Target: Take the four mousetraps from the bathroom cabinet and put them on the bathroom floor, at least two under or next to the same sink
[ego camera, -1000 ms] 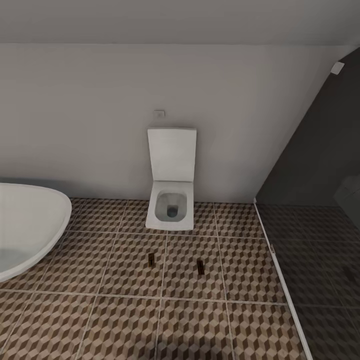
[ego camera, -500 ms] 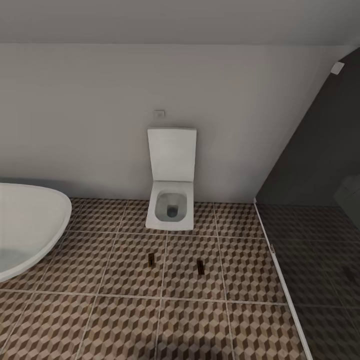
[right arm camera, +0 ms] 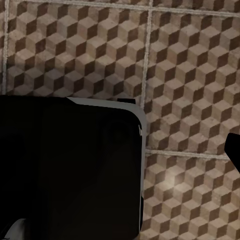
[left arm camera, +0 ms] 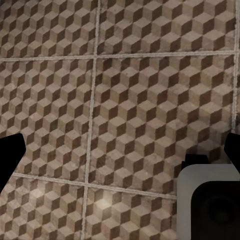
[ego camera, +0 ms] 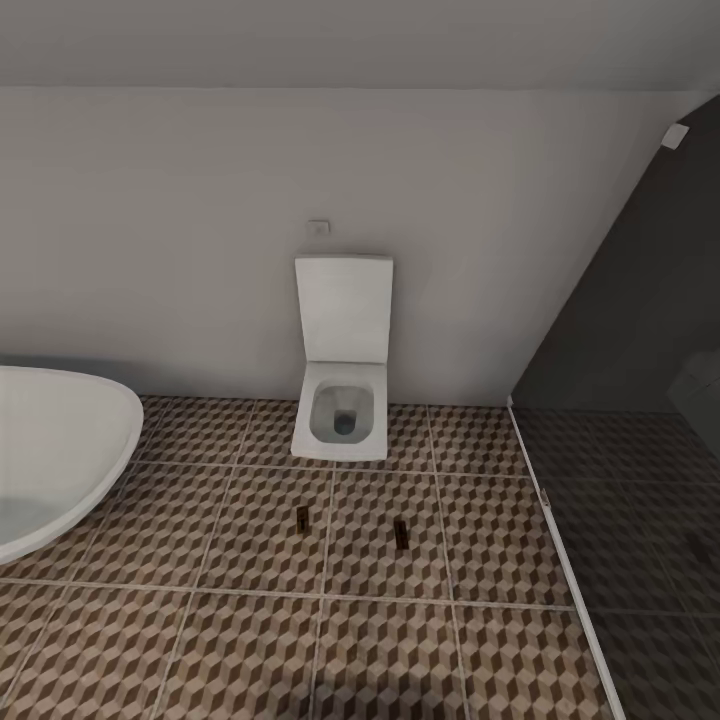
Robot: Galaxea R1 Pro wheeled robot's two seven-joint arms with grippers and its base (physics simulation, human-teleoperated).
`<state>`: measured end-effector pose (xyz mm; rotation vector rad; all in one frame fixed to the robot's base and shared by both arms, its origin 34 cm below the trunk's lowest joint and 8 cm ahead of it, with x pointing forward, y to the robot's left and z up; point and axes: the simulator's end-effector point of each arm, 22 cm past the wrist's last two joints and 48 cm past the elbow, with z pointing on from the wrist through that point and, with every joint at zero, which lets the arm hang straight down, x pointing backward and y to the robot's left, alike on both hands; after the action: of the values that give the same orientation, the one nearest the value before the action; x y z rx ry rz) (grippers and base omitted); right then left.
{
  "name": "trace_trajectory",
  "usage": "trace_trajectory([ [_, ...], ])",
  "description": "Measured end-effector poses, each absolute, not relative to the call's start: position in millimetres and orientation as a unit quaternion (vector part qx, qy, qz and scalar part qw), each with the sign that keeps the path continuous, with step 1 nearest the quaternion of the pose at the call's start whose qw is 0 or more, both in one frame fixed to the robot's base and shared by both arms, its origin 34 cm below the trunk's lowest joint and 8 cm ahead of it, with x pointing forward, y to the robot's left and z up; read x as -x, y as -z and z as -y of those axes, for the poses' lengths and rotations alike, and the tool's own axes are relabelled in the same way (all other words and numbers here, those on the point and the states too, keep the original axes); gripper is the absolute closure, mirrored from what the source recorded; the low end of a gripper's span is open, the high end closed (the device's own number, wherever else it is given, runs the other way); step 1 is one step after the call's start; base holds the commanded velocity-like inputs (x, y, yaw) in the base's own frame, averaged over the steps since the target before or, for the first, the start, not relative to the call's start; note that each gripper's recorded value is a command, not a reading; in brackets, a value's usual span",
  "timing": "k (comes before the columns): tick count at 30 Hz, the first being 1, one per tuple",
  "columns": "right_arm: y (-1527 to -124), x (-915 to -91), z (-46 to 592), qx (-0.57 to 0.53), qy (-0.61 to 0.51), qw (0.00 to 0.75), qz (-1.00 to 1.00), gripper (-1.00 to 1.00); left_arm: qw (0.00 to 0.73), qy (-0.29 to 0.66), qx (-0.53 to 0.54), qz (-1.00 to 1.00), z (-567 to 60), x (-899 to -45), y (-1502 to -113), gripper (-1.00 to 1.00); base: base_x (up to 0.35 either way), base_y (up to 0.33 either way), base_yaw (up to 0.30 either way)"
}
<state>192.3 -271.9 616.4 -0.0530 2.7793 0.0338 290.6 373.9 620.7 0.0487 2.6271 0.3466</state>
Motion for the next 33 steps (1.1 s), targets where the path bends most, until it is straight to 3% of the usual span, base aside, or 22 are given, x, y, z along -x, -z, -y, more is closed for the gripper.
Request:
trace_trajectory([
  [33,-616.4,-192.3,271.9,0.019,-0.012,0.18,-0.983,-1.0,0.243,-0.127,-0.018,-0.961,-373.9,-290.6,-620.7,-1.0,0.0,0.0,0.0],
])
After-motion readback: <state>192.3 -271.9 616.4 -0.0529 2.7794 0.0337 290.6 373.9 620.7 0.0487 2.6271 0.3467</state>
